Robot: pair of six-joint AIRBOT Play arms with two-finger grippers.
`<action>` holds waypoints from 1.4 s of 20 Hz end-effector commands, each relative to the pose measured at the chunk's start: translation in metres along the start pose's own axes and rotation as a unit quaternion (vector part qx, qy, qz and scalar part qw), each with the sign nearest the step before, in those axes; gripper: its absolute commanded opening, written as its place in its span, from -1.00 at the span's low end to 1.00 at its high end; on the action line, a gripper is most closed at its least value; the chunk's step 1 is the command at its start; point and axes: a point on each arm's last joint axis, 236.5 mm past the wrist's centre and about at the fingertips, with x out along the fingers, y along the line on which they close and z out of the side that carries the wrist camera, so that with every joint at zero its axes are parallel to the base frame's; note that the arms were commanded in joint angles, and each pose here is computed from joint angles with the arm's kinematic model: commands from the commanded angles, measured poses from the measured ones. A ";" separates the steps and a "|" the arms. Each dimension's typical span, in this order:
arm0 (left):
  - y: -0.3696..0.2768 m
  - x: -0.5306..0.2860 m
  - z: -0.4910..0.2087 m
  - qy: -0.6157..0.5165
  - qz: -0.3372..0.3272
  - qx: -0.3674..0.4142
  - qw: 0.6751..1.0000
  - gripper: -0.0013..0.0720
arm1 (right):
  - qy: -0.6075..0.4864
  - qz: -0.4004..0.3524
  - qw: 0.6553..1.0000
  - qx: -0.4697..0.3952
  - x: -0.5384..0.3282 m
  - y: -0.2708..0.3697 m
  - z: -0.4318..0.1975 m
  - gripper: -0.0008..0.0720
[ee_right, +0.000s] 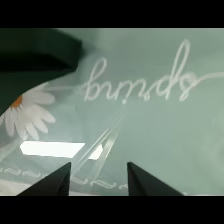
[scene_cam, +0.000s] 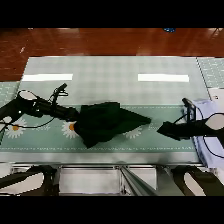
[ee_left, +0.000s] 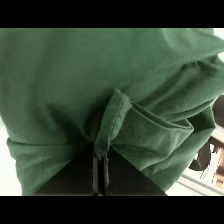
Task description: Fold the shirts.
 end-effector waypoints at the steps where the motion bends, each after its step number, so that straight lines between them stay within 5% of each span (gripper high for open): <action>1: -0.006 -0.001 0.018 0.000 -0.005 0.033 0.999 -0.91 | -0.004 0.054 0.997 0.055 0.023 0.009 -0.012 0.14; 12: -0.014 -0.015 0.036 -0.017 -0.005 0.040 0.999 -0.91 | 0.025 0.114 0.991 0.067 0.104 0.095 0.034 0.14; 13: -0.014 -0.015 0.036 -0.018 -0.004 0.040 0.999 -0.91 | 0.032 0.114 0.991 0.058 0.110 0.103 0.036 0.02; 15: -0.014 -0.018 0.041 -0.023 -0.002 0.043 0.999 -0.91 | 0.042 0.124 0.991 0.005 0.113 0.124 0.044 -0.91; 16: -0.019 -0.024 0.046 -0.028 -0.004 0.051 0.998 -0.91 | 0.038 0.139 0.989 -0.032 0.103 0.141 0.054 -0.91; 20: -0.081 -0.117 0.119 -0.155 -0.005 0.099 0.983 -0.91 | -0.098 0.143 0.974 -0.143 -0.020 0.198 0.155 -0.91; 23: -0.162 -0.224 0.170 -0.296 0.018 0.160 0.942 -0.92 | -0.262 0.117 0.933 -0.218 -0.173 0.245 0.215 -0.91; 28: -0.277 -0.338 0.157 -0.417 0.097 0.261 0.865 -0.92 | -0.447 0.100 0.827 -0.326 -0.390 0.302 0.171 -0.91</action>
